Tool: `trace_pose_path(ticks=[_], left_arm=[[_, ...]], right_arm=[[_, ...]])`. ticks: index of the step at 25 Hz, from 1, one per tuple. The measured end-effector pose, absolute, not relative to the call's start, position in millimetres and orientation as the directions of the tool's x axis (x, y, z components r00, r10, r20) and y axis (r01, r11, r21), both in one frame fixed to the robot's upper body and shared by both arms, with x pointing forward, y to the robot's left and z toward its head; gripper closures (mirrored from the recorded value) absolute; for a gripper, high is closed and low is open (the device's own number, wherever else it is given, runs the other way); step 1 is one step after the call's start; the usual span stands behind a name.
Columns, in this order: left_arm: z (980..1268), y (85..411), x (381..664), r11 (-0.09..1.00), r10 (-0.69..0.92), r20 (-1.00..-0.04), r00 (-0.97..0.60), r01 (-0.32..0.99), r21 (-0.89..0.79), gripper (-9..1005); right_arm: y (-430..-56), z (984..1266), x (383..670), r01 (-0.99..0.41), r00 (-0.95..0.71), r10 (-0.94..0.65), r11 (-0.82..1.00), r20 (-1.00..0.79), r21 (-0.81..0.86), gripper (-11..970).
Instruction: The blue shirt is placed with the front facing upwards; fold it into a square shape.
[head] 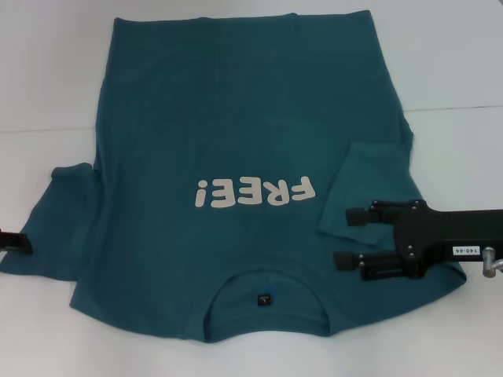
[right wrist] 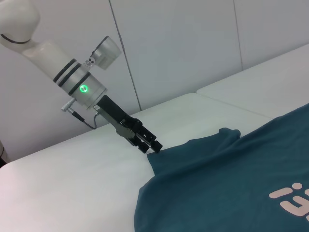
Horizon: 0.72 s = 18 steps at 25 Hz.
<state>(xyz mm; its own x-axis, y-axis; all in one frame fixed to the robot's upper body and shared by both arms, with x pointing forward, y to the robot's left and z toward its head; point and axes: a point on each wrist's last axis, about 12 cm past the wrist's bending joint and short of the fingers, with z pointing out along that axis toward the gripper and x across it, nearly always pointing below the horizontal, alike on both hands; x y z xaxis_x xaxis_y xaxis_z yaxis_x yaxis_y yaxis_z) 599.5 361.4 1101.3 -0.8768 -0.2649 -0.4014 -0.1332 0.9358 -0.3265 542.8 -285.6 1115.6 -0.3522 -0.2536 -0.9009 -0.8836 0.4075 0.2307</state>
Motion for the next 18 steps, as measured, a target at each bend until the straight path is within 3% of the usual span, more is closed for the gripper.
trace_pose_path(ticks=[18], left_arm=[[1098.1,353.8,602.8,0.942,-0.244,-0.403,-0.882,-0.118,-0.313,204]], right_arm=[[-283.1,1114.5,543.1,-0.885,-0.356,-0.251,0.401,-0.900,0.238,44]])
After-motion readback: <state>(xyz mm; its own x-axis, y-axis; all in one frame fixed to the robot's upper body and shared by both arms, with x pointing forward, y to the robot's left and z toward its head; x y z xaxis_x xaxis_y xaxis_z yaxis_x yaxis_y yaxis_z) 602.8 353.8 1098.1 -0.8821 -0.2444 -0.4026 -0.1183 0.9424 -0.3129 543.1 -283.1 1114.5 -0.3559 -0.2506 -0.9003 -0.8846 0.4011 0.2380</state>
